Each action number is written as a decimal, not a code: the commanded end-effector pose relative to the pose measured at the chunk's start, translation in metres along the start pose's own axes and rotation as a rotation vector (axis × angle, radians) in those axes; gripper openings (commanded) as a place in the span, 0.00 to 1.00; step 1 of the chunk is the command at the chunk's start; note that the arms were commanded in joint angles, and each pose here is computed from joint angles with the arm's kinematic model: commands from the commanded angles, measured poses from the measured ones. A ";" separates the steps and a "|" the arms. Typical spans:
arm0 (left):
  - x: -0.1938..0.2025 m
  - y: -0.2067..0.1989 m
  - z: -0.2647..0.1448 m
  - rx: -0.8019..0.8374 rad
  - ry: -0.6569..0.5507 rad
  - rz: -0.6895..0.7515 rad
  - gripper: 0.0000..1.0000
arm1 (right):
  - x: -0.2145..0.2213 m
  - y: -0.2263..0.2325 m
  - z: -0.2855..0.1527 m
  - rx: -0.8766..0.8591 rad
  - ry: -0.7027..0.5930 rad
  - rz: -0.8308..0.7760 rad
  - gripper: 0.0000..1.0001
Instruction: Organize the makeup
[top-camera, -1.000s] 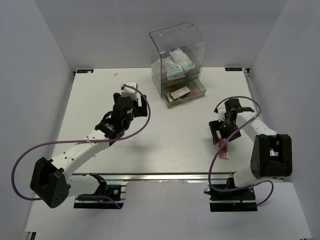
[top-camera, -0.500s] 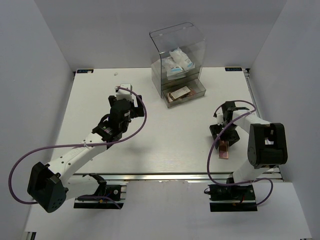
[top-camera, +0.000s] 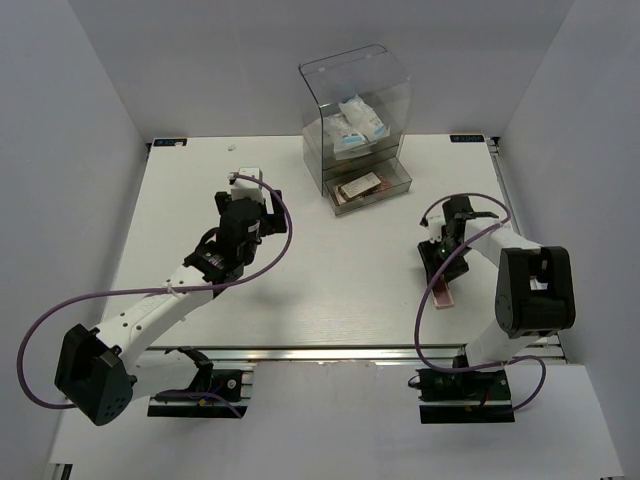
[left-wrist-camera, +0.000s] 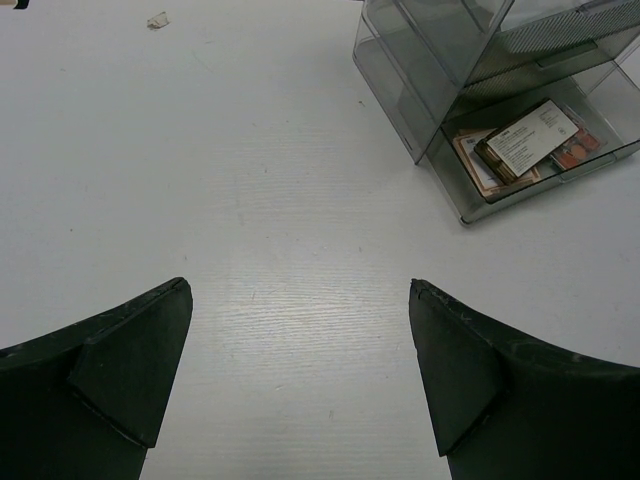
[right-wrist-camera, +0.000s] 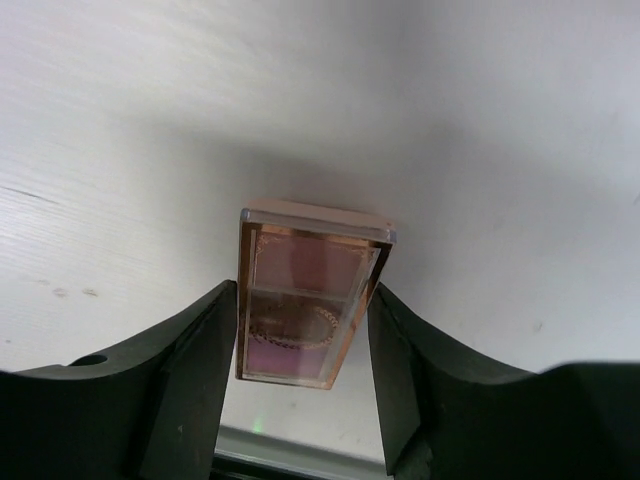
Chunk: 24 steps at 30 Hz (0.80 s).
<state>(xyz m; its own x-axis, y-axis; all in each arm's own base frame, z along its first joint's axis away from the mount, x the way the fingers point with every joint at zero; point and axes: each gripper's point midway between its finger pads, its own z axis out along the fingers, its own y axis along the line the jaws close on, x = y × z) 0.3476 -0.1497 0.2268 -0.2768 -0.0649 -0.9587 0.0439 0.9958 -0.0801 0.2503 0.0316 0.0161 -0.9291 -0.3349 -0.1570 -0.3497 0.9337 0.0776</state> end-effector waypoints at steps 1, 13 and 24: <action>-0.002 0.004 -0.001 -0.011 -0.003 -0.010 0.98 | -0.078 0.006 -0.024 -0.062 -0.267 -0.212 0.07; -0.006 0.006 -0.003 -0.022 0.002 -0.012 0.98 | -0.292 0.043 -0.124 0.072 -0.715 -1.013 0.06; -0.003 0.021 -0.016 -0.062 -0.006 -0.050 0.98 | -0.358 0.063 -0.092 0.352 -0.723 -1.529 0.12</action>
<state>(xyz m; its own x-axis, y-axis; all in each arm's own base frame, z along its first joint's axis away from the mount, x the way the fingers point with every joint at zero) 0.3412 -0.1393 0.2241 -0.2980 -0.0790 -0.9513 0.0082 0.9963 -0.0853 0.5231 0.2025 0.1561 0.3453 -0.8440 -0.4105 -0.7870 -0.0221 -0.6165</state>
